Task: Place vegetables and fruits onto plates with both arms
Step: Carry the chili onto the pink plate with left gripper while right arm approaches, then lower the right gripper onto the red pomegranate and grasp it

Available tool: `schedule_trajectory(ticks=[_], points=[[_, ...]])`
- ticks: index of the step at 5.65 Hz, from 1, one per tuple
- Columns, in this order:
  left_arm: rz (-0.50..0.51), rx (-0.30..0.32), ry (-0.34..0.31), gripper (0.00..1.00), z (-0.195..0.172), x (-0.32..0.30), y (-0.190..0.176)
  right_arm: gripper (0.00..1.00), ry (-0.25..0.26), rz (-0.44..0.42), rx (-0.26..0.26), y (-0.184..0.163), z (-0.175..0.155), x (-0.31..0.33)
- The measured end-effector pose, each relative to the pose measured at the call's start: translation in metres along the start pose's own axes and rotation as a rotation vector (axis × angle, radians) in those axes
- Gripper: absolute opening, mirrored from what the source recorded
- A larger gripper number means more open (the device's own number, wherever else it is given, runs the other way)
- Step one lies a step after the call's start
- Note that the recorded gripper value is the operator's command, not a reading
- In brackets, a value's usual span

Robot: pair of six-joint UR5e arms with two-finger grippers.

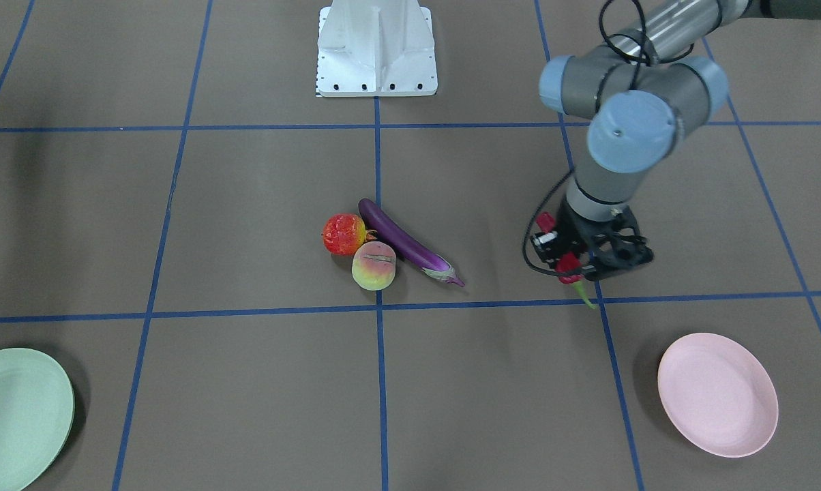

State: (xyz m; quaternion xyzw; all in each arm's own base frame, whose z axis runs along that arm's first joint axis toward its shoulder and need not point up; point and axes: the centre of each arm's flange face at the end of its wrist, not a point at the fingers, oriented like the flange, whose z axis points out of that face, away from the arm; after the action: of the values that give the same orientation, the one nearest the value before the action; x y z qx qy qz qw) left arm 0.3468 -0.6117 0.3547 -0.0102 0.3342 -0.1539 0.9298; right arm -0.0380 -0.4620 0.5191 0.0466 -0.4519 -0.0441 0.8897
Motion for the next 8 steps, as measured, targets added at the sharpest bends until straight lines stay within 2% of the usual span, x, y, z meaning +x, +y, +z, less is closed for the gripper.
schedule_trajectory(ticks=[1,2,3,4,5,6,7,8], points=[[-0.093,0.035,-0.032,0.0,0.028,-0.052,-0.08,1.0,-0.004,-0.014,-0.004,-0.008,0.004,-0.013],[-0.199,0.07,-0.028,0.0,0.06,-0.086,-0.145,1.0,-0.007,-0.029,0.005,-0.019,0.002,-0.026],[-0.303,0.092,-0.025,0.09,0.08,-0.107,-0.181,1.0,-0.019,-0.018,0.016,-0.039,0.002,-0.056],[-0.341,0.114,-0.024,0.99,0.1,-0.131,-0.196,1.0,-0.039,0.029,0.011,-0.059,0.01,-0.1],[-0.348,0.137,-0.018,1.0,0.113,-0.148,-0.204,1.0,-0.055,0.072,-0.001,-0.074,0.022,-0.149],[-0.352,0.161,-0.003,1.0,0.105,-0.152,-0.215,1.0,-0.066,0.109,-0.016,-0.083,0.039,-0.203],[-0.356,0.187,0.025,1.0,0.082,-0.148,-0.23,1.0,-0.061,0.157,-0.022,-0.088,0.065,-0.274],[-0.347,0.192,0.075,1.0,0.051,-0.132,-0.236,1.0,-0.042,0.194,-0.007,-0.083,0.097,-0.35]])
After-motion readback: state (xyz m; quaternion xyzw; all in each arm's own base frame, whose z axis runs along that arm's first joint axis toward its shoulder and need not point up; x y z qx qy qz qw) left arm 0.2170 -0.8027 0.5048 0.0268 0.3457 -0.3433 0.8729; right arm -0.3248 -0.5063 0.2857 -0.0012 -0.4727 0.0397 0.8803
